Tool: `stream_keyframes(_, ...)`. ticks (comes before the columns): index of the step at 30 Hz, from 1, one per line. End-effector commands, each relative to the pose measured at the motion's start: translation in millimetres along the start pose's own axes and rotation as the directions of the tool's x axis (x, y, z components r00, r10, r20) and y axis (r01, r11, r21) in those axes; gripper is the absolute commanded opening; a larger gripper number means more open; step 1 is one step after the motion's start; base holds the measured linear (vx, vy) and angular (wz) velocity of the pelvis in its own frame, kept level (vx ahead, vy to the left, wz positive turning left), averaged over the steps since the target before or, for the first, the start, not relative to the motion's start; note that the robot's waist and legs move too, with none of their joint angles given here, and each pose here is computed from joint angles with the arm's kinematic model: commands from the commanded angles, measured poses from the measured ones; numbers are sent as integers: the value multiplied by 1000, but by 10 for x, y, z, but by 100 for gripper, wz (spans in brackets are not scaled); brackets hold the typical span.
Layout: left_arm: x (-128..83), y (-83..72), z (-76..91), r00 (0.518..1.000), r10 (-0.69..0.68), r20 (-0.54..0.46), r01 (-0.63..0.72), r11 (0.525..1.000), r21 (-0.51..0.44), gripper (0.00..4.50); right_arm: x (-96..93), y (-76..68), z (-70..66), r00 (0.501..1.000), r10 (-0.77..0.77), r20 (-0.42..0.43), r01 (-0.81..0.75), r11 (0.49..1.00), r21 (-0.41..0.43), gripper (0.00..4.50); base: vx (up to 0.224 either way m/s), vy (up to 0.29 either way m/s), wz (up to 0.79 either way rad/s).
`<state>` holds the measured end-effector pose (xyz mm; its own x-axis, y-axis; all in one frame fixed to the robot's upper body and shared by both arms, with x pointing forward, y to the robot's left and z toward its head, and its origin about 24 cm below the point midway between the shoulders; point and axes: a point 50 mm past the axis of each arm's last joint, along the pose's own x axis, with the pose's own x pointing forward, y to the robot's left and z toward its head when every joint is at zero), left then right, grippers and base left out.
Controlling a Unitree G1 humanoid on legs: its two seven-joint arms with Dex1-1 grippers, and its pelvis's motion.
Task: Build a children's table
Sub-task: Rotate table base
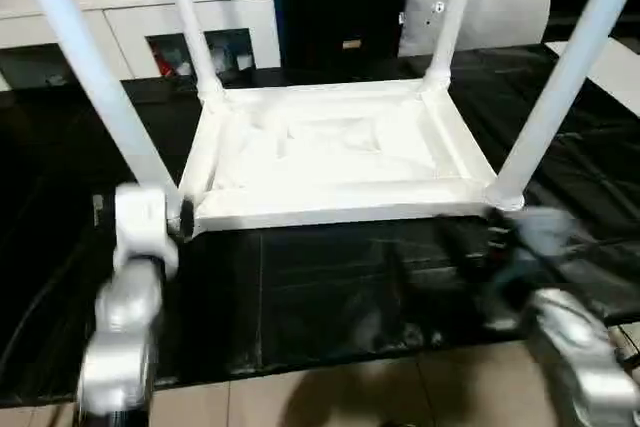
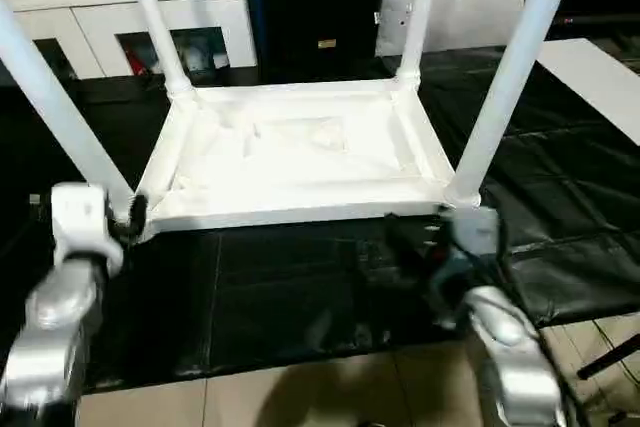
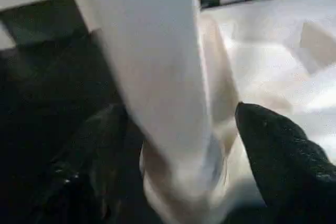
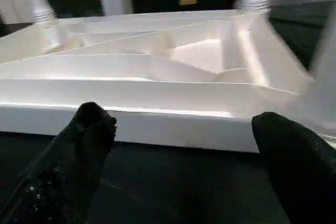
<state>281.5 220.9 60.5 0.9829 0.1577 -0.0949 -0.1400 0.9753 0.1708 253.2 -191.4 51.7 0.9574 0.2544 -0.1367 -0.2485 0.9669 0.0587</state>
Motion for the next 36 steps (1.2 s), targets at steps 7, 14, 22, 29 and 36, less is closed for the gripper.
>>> stream_keyframes(7, 334, 193, -36, 998, 15, -67, -17, 999, -29, 443, 242, 110, -106, 994, 10, -105, -7, 1000, 29, 450, 0, 0, 0)
stream_keyframes(14, 470, 101, 1, 974, -220, -55, 213, 970, -114, 443, 320, 82, -224, 982, 3, -187, 5, 999, 41, 450, 0, 0, 0)
stream_keyframes(22, 178, -158, -12, 656, -754, -28, 749, 655, -97, 443, 410, -121, -296, 974, -49, -223, 61, 997, 50, 450, 0, 0, 0)
stream_keyframes(29, -210, -569, -57, 282, -959, -31, 946, 284, -156, 443, 522, -243, -231, 976, -11, -218, 11, 1000, -1, 450, 0, 0, 0)
stream_keyframes(36, -444, -1080, 151, 118, -990, 77, 986, 108, -124, 443, 684, -82, -153, 975, 99, -197, -109, 993, -37, 450, 0, 0, 0)
